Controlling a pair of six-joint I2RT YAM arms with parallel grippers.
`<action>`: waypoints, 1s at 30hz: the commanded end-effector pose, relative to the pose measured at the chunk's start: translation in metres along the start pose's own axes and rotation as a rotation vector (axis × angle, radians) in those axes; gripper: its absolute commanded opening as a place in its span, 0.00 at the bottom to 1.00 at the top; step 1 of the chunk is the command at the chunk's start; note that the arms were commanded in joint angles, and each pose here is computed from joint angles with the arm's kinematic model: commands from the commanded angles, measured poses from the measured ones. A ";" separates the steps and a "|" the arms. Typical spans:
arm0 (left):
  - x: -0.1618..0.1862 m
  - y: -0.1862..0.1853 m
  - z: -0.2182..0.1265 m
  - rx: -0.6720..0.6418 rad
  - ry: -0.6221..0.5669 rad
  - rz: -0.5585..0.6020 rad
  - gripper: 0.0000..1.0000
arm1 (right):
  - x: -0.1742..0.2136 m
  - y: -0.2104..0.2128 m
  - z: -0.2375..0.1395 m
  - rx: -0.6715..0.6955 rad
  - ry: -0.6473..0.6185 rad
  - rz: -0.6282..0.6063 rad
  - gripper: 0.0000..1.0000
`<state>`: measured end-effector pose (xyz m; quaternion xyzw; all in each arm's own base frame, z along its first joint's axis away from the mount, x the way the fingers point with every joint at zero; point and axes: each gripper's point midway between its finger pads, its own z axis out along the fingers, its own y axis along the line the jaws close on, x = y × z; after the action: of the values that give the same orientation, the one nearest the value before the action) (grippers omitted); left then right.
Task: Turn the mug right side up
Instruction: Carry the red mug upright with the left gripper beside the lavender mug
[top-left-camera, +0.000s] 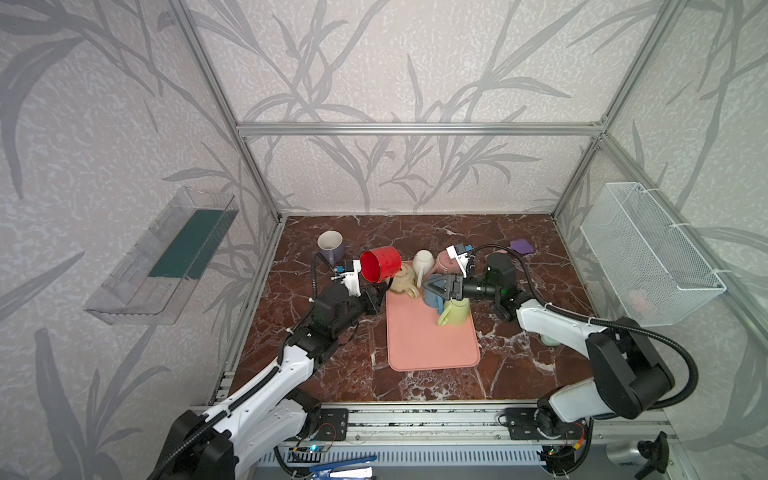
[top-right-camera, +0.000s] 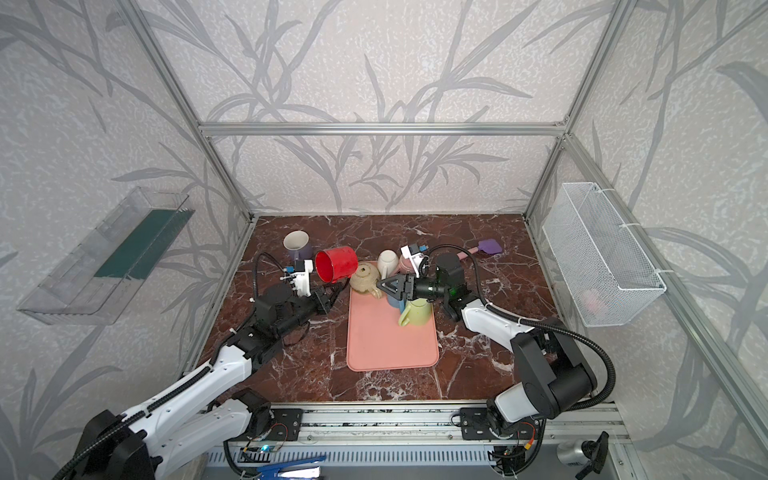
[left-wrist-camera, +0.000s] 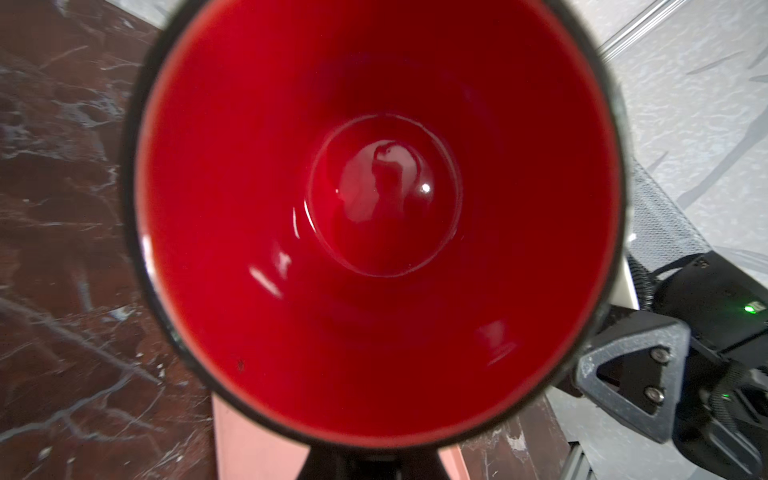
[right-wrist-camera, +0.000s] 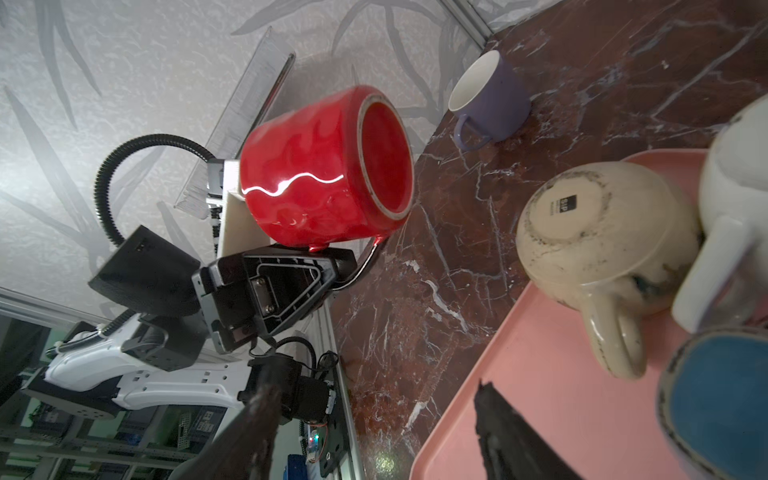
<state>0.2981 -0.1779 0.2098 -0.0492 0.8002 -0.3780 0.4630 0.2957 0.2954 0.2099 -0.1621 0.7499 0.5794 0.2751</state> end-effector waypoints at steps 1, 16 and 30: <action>-0.042 -0.011 -0.018 -0.050 -0.090 0.080 0.00 | -0.002 0.004 -0.005 0.106 0.012 -0.097 0.77; -0.065 0.041 -0.025 -0.414 0.069 0.159 0.00 | 0.001 -0.007 -0.021 0.421 0.036 -0.228 0.98; -0.086 0.069 0.017 -0.616 0.246 0.274 0.00 | 0.004 0.006 -0.023 0.447 0.030 -0.288 0.99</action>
<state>0.3636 -0.1114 0.1983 -0.0408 0.9346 -0.0881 0.3422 0.2843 0.2758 0.1988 -0.2041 0.8430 0.3534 0.3504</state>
